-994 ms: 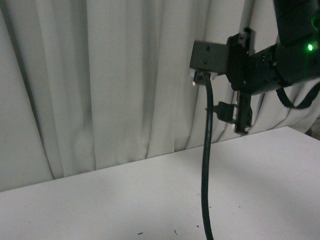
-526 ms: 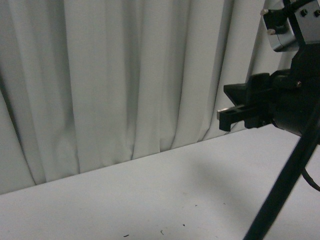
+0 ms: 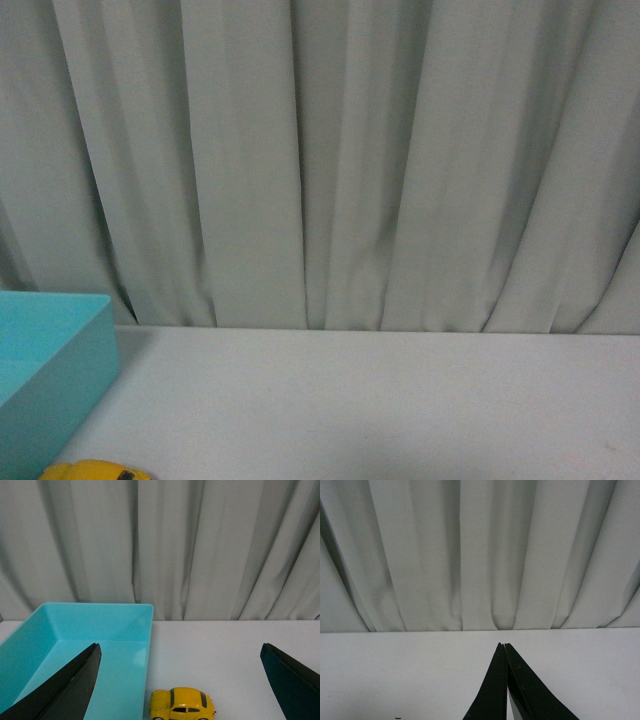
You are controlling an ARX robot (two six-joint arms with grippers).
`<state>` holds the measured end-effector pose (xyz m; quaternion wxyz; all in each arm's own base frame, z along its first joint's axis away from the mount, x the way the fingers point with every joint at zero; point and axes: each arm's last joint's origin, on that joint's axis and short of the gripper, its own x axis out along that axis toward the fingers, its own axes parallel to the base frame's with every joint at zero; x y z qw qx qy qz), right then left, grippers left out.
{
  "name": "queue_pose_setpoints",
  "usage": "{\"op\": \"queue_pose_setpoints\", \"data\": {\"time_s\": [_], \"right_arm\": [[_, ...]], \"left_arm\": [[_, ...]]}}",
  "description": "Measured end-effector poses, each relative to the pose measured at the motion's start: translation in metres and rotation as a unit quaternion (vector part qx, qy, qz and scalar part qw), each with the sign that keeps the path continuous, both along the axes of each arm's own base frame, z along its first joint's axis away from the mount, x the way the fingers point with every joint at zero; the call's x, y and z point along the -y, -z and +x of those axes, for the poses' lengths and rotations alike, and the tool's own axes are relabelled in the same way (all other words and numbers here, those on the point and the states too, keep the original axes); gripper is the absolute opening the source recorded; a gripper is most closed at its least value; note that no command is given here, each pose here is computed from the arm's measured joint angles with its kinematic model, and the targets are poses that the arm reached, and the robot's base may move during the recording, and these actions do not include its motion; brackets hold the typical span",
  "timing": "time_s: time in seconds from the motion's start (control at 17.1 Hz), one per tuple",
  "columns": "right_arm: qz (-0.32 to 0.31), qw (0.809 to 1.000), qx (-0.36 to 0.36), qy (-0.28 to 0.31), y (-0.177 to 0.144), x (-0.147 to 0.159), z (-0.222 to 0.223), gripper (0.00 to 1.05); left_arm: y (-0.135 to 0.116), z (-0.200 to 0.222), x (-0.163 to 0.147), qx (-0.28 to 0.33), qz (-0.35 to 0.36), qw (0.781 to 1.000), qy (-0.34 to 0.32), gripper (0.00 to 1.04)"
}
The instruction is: Wind up and store yellow beetle toy
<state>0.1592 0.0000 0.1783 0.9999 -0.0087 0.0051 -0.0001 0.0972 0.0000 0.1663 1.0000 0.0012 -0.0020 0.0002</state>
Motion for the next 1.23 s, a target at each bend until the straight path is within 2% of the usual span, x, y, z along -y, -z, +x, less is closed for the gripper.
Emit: {"op": "queue_pose_setpoints", "data": {"time_s": [0.18,0.29,0.41,1.23], "right_arm": [[0.0,1.0,0.014,0.0,0.006,0.0,-0.014,0.02],[0.001,1.0,-0.012,0.0,0.017,0.0,-0.02,0.02],[0.001,1.0,0.008,0.0,0.011,0.0,-0.026,0.02],[0.001,1.0,0.011,0.0,0.009,0.0,-0.051,0.02]], "left_arm": [[0.0,0.0,0.0,0.0,0.0,1.0,0.0,0.98],[0.0,0.0,0.0,0.0,0.0,1.0,0.0,0.98],[0.0,0.0,0.0,0.0,0.0,1.0,0.0,0.98],[0.0,0.0,0.0,0.0,0.0,1.0,0.0,0.98]]}}
